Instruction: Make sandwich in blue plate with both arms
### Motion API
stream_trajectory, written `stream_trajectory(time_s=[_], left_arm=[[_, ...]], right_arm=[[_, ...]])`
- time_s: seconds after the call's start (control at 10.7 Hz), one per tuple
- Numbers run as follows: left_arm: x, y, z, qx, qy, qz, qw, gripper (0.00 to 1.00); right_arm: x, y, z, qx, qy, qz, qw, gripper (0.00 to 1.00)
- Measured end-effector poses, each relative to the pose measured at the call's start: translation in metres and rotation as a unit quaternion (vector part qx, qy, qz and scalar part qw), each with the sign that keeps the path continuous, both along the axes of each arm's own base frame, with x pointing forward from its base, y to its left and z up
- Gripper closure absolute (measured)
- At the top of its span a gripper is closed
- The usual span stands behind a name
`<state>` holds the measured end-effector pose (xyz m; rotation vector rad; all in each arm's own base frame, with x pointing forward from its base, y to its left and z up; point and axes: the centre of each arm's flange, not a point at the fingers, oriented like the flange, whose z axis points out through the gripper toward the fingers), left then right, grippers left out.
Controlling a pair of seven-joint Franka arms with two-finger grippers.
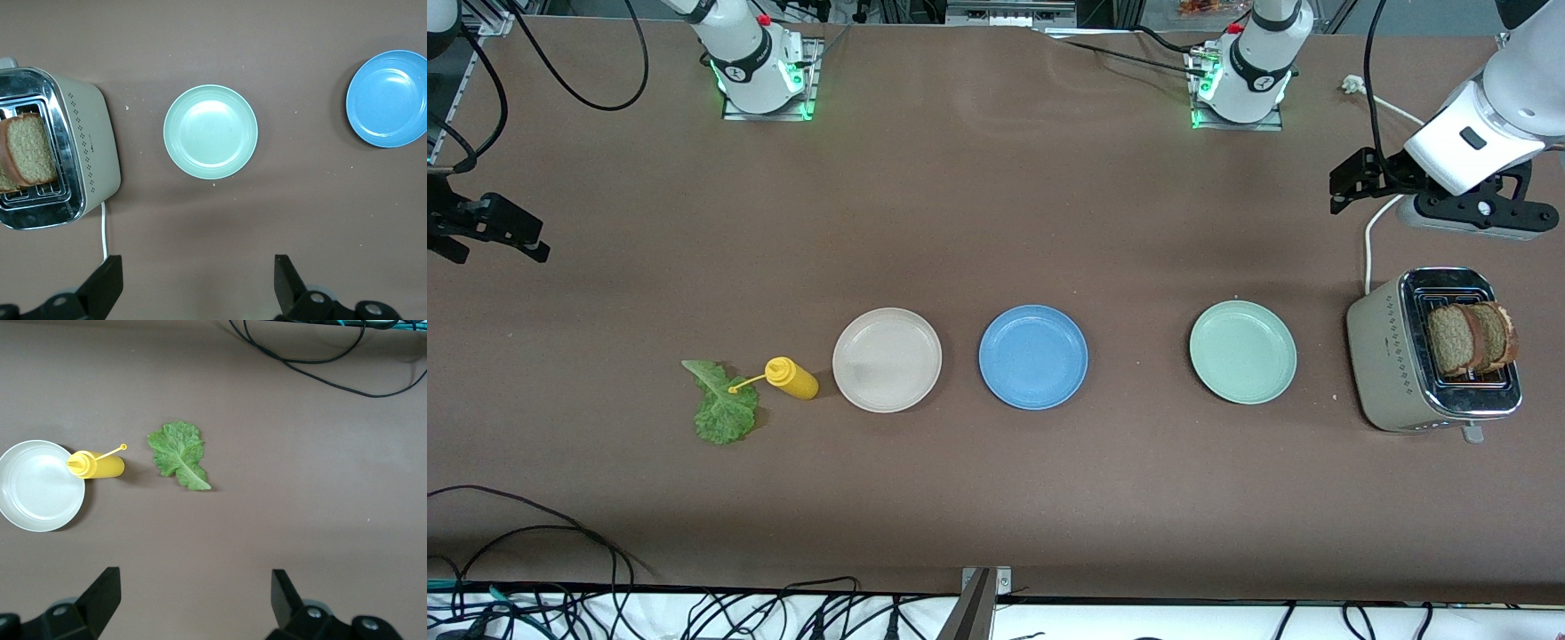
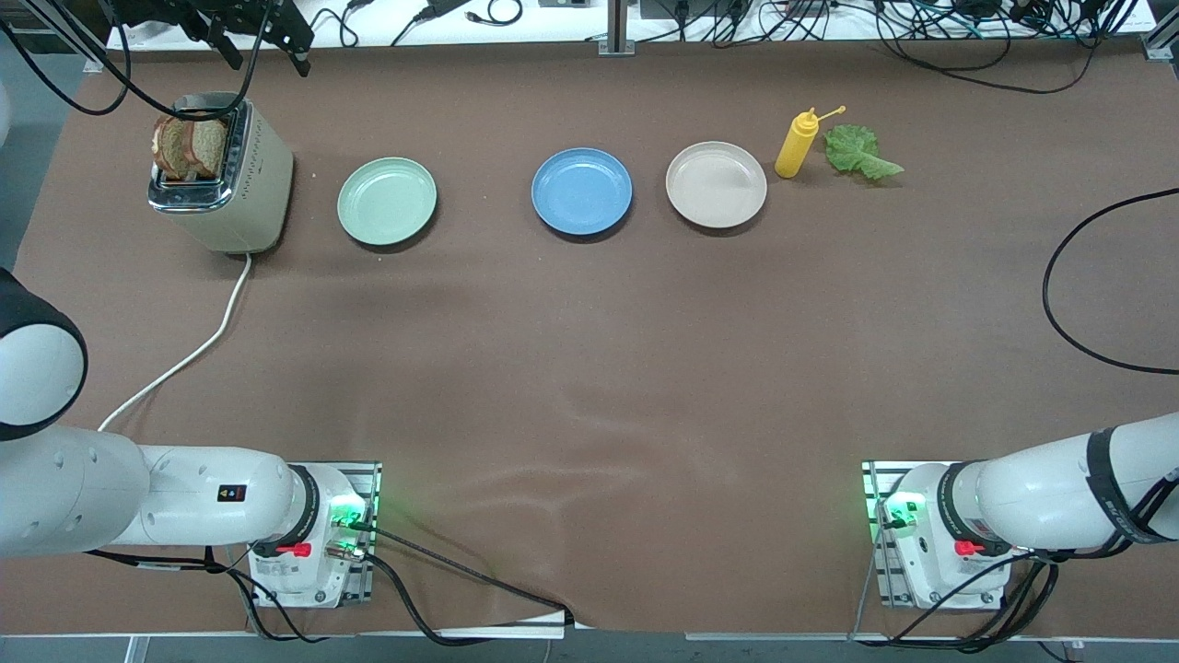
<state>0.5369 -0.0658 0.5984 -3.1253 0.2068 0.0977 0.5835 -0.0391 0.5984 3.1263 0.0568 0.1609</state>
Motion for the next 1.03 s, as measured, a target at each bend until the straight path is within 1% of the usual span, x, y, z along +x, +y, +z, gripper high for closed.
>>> stream_trajectory(time_s=[0.65,1.03], left_arm=[[0.0000,0.0003,0.0000,0.000,0.000,0.000,1.000,0.00],[0.0000,0.0003,0.0000,0.000,0.000,0.000,1.000,0.00]], right_arm=[[0.0002,0.0021,-0.0003,0.000,0.000,0.002,1.000,0.00],[0.0028,0.0046,-0.0059,-0.001,0.006,0.004,1.000,0.00]])
